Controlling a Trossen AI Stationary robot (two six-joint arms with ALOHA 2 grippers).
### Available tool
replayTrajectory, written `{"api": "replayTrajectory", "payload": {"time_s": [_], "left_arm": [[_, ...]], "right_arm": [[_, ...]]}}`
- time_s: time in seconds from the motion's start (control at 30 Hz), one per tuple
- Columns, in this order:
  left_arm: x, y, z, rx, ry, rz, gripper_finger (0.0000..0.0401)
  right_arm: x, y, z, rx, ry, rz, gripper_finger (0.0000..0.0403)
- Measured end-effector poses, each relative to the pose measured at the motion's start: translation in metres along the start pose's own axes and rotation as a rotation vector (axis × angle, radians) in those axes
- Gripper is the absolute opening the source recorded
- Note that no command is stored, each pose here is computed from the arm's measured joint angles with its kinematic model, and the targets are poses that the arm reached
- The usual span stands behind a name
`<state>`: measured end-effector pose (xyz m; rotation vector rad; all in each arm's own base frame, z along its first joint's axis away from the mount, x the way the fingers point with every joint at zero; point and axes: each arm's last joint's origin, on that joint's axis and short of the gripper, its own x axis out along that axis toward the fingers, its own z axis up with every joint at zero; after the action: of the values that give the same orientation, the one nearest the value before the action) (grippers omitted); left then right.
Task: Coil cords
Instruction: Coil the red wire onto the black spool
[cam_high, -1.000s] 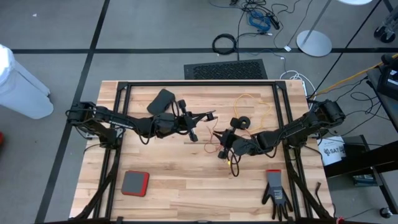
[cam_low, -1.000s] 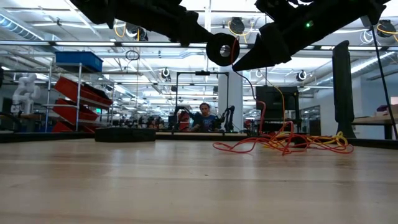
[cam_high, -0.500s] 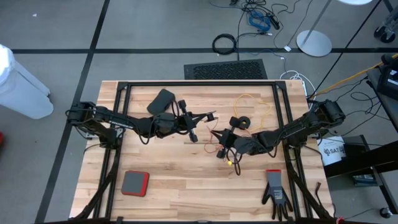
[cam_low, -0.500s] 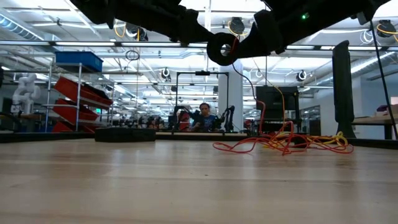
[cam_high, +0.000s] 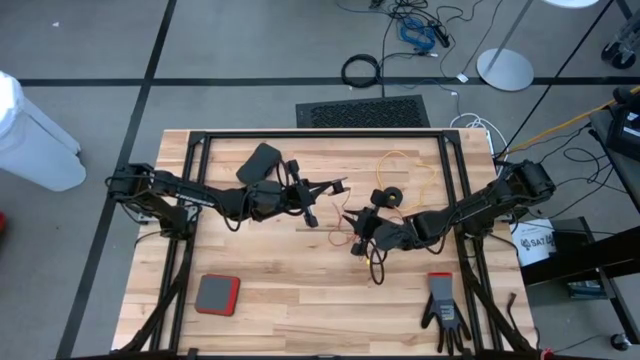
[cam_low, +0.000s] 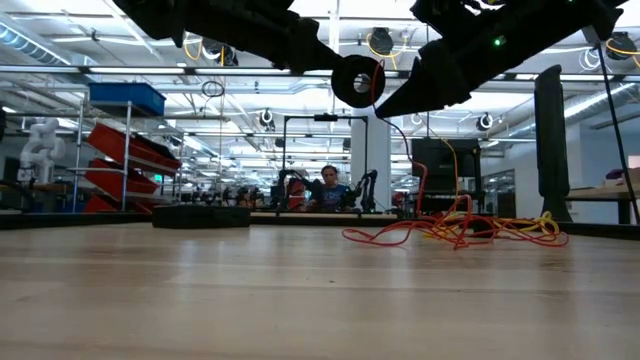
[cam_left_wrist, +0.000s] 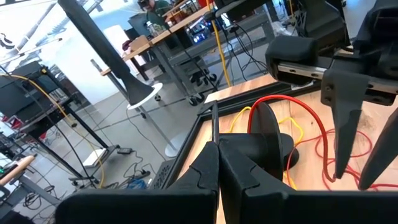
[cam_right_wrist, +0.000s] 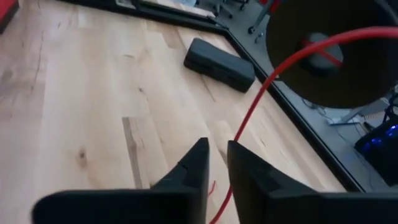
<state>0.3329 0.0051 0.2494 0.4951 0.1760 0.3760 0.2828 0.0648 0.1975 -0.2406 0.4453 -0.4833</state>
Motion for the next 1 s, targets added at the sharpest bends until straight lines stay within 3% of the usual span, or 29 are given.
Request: {"api": "replayTrajectory", "payload": {"time_s": [0.2, 0.43, 0.7, 1.0], "left_arm": [[0.000, 0.000, 0.000, -0.001, 0.000, 0.000, 0.0000], [0.000, 0.000, 0.000, -0.005, -0.002, -0.003, 0.0000], [0.000, 0.000, 0.000, -0.005, -0.003, -0.004, 0.0000], [0.000, 0.000, 0.000, -0.005, -0.004, -0.008, 0.0000]], "right_arm": [[0.001, -0.001, 0.000, -0.005, 0.002, -0.007, 0.0090], [0.006, -0.007, 0.000, -0.007, 0.011, -0.026, 0.0104], [0.028, -0.005, -0.010, -0.046, 0.030, -0.015, 0.0103], [0.029, 0.001, -0.010, -0.062, 0.004, -0.014, 0.0054]]}}
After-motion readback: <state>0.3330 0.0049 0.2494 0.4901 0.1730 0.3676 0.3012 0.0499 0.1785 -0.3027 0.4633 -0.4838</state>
